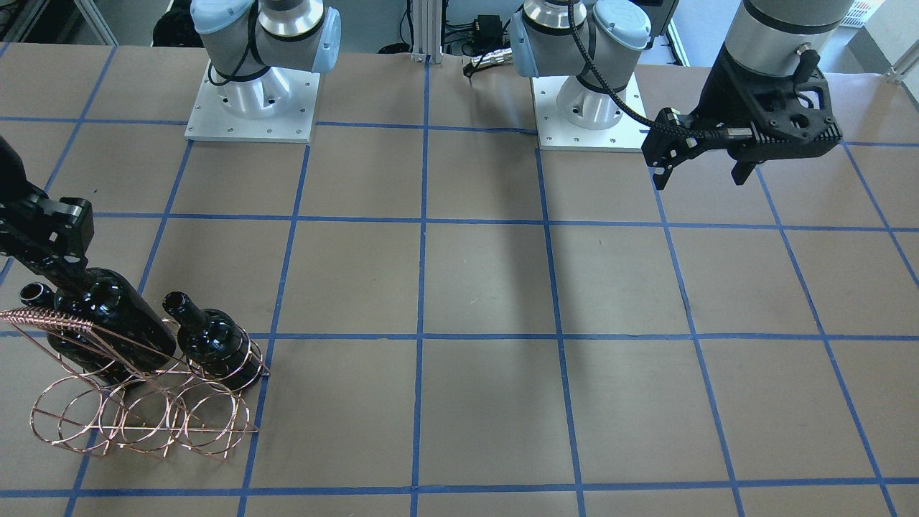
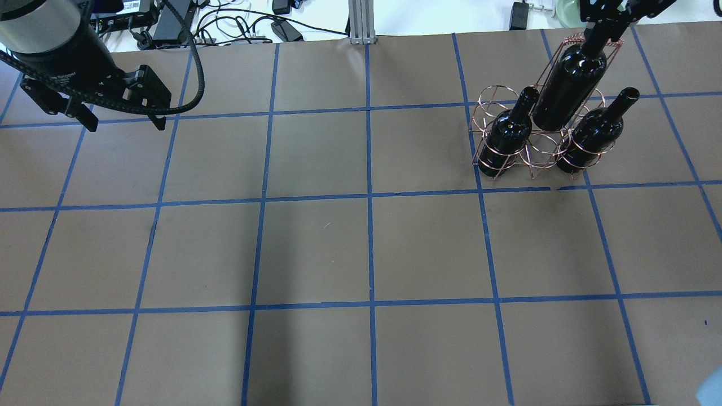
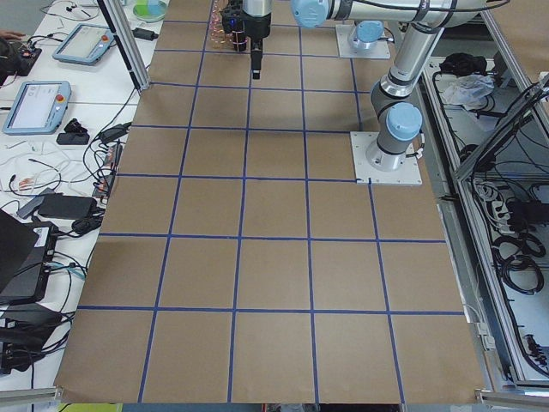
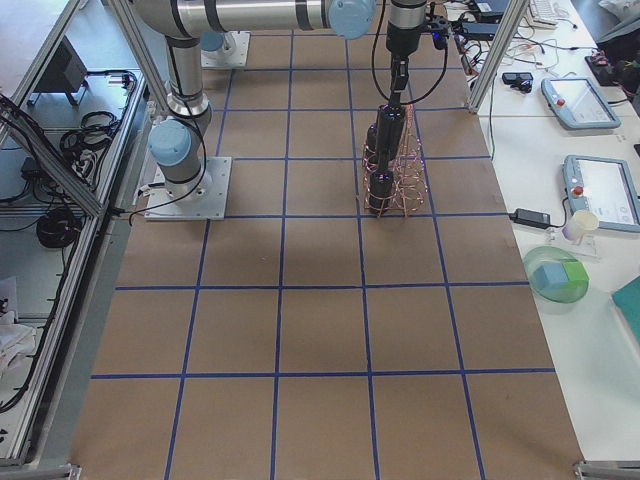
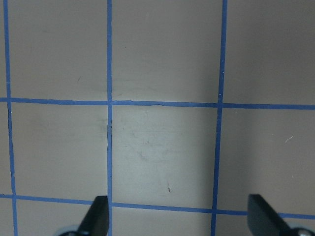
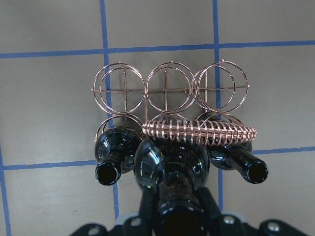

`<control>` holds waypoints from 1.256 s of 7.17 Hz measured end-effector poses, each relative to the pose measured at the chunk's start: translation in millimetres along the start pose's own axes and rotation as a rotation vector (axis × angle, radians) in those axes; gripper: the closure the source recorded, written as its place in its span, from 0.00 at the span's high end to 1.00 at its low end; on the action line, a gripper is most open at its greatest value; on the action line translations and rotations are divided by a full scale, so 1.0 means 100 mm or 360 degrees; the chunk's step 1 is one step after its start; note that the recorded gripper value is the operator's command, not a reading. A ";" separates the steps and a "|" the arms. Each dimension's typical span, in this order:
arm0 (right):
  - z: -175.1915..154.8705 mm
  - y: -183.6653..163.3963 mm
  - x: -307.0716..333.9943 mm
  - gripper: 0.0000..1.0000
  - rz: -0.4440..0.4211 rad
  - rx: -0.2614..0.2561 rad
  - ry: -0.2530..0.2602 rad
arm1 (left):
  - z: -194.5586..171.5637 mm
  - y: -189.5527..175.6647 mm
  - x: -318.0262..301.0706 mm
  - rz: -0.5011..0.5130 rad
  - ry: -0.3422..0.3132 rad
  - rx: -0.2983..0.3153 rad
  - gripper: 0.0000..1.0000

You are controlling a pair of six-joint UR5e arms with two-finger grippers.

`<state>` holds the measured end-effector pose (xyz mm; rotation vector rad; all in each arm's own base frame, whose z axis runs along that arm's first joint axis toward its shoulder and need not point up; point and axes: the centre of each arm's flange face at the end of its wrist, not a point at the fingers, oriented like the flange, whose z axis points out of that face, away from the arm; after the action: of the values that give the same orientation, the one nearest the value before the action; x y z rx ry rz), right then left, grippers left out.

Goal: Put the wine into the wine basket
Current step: 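Lower the bottle tilted into the rack beside the other bottles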

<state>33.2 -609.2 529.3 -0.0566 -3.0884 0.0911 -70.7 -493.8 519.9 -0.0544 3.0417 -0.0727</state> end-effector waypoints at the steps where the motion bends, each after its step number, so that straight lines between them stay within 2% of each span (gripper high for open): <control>1: 0.04 -0.01 0.01 0.08 -0.0009 -0.0014 0.0012 | 0.00 0.00 0.00 -0.0001 0.0000 -0.0001 1.00; 5: 0.20 0.00 0.03 0.07 -0.0046 -0.0064 0.0038 | 0.00 0.00 0.03 0.0008 0.0004 -0.0001 1.00; 9: 0.36 -0.01 0.01 0.07 -0.0067 -0.0059 0.0022 | 0.00 0.01 0.09 0.0027 0.0003 0.0000 1.00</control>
<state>29.9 -612.1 493.7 0.0066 -3.0757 0.0318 -79.7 -493.4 518.8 -0.0284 3.0435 -0.0719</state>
